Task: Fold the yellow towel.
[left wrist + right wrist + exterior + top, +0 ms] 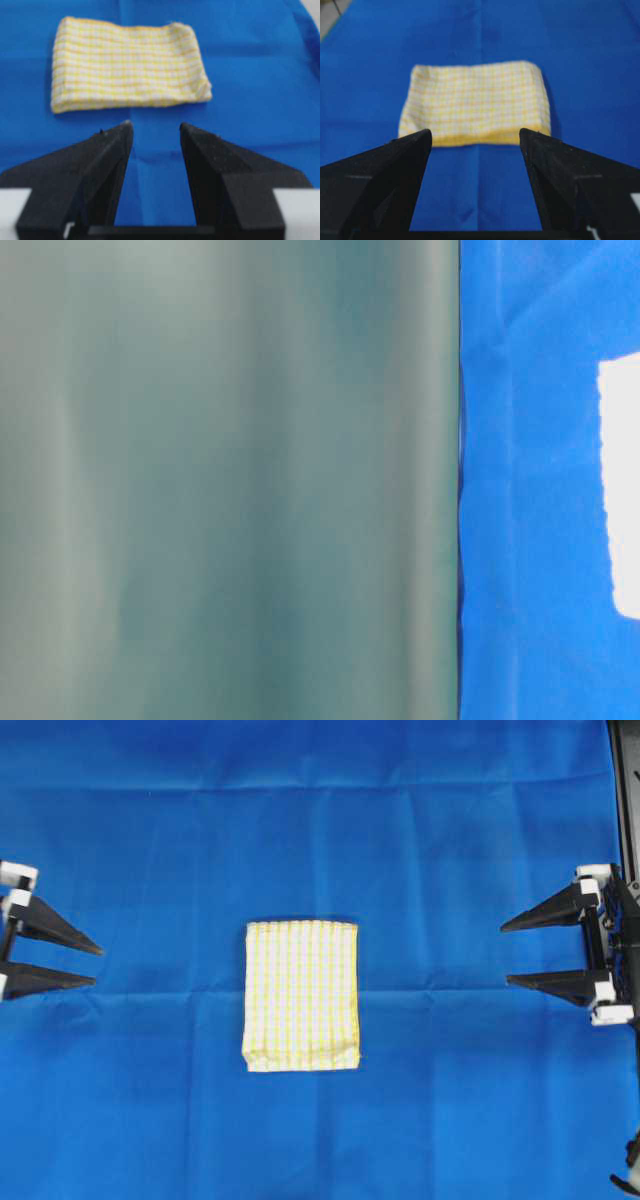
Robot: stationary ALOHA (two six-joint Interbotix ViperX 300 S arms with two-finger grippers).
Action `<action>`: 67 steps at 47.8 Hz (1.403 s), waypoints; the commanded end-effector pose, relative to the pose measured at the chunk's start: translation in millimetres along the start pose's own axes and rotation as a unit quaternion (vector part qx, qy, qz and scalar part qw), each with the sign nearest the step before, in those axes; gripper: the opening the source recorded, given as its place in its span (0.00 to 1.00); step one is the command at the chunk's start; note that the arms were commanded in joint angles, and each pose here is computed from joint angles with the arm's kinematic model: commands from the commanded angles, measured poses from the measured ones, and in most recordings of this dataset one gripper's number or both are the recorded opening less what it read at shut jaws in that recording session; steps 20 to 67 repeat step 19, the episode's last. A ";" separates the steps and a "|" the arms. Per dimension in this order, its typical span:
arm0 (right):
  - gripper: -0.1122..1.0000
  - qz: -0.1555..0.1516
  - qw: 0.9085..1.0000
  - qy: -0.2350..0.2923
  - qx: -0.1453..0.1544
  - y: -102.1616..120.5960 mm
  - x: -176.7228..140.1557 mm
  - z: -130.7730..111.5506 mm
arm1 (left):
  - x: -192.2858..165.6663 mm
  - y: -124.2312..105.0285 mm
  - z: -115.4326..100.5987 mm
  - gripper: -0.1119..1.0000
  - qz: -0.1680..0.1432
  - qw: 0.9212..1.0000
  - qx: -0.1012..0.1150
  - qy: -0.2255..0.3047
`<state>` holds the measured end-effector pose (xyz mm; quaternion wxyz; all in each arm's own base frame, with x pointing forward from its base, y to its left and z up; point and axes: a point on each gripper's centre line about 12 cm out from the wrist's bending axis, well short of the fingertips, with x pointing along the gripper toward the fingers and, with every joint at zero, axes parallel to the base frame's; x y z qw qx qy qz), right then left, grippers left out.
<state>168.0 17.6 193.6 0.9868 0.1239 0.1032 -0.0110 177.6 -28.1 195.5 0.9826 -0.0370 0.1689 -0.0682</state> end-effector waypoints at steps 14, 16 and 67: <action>0.74 -0.013 1.000 0.006 -0.003 -6.8 -2.1 -10.8 | -18.3 5.8 -13.8 0.41 0.010 0.999 -0.003 -0.035; 0.74 -0.015 1.000 0.007 -0.001 -7.3 -2.1 -11.4 | -18.9 5.9 -14.6 0.41 0.009 0.999 -0.003 -0.037; 0.74 -0.015 1.000 0.009 0.000 -7.7 -2.4 -12.7 | -19.3 6.1 -15.8 0.41 0.009 0.999 -0.003 -0.039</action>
